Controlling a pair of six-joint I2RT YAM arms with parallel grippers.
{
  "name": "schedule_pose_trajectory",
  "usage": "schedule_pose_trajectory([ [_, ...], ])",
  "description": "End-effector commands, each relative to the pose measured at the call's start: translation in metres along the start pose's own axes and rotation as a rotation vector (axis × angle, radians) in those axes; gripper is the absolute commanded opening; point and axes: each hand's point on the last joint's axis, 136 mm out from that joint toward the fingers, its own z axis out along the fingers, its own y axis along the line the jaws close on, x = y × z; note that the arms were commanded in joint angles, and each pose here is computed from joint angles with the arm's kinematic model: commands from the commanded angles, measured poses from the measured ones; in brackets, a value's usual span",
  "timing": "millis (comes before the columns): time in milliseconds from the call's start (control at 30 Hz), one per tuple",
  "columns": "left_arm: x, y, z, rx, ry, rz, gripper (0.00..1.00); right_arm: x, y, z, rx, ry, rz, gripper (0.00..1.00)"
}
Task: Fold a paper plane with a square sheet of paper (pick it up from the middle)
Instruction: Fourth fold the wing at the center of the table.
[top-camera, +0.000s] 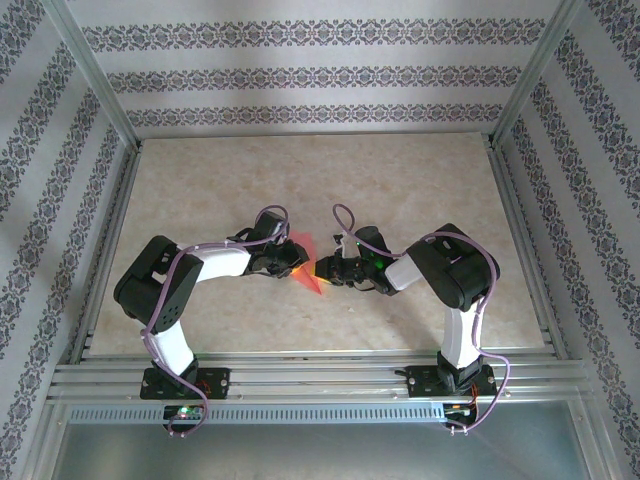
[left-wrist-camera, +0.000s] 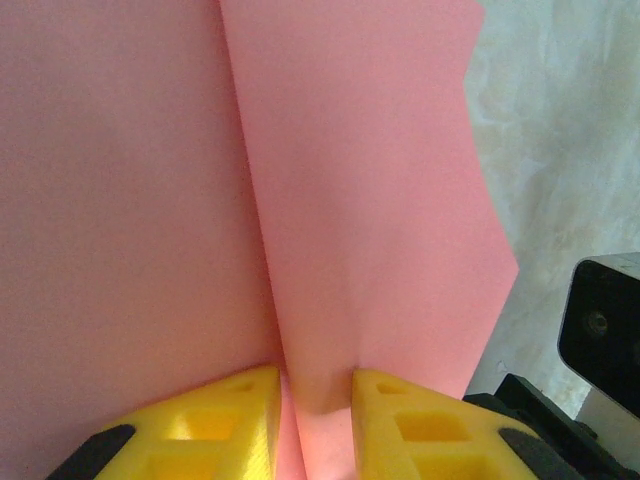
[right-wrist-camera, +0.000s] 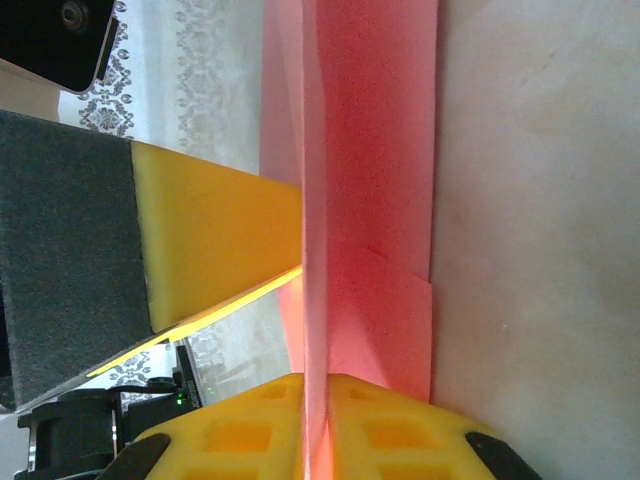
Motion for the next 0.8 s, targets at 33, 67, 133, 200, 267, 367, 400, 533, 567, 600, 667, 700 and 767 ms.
schedule_pose_trajectory([
  [33, 0.004, 0.013, 0.001, -0.056, -0.002, -0.002, 0.25, 0.009, -0.023, 0.002, 0.063, 0.015, 0.031, 0.16],
  [67, 0.004, 0.014, 0.001, -0.057, -0.003, -0.003, 0.25, 0.009, -0.024, 0.002, 0.065, 0.014, 0.033, 0.16],
  [133, 0.004, 0.015, 0.001, -0.06, -0.003, -0.006, 0.24, 0.009, -0.024, 0.002, 0.065, 0.014, 0.033, 0.17],
  [200, 0.004, 0.015, 0.001, -0.06, -0.003, -0.006, 0.23, 0.009, -0.025, 0.002, 0.066, 0.013, 0.035, 0.17],
  [267, 0.004, 0.016, 0.001, -0.064, -0.003, -0.008, 0.23, 0.009, -0.025, 0.002, 0.068, 0.014, 0.038, 0.18],
  [367, 0.004, 0.018, 0.001, -0.07, -0.004, -0.013, 0.23, 0.009, -0.026, 0.002, 0.072, 0.012, 0.041, 0.18],
  [400, 0.004, 0.018, 0.001, -0.073, -0.008, -0.015, 0.23, 0.009, -0.027, 0.002, 0.075, 0.013, 0.042, 0.18],
  [533, 0.003, 0.025, 0.0, -0.105, -0.016, -0.04, 0.23, 0.01, -0.029, 0.002, 0.085, 0.014, 0.041, 0.18],
  [567, 0.003, 0.026, 0.0, -0.11, -0.018, -0.047, 0.23, 0.011, -0.031, 0.002, 0.09, 0.016, 0.041, 0.18],
  [600, 0.004, 0.028, 0.001, -0.112, -0.018, -0.053, 0.24, 0.011, -0.032, 0.002, 0.092, 0.018, 0.04, 0.18],
  [667, 0.005, 0.029, 0.001, -0.115, -0.014, -0.062, 0.26, 0.012, -0.033, 0.002, 0.096, 0.022, 0.039, 0.18],
  [700, 0.004, 0.03, 0.002, -0.12, -0.013, -0.068, 0.26, 0.013, -0.034, 0.002, 0.1, 0.025, 0.036, 0.19],
  [767, 0.005, 0.032, 0.002, -0.131, -0.014, -0.08, 0.26, 0.014, -0.036, 0.002, 0.112, 0.028, 0.032, 0.2],
])
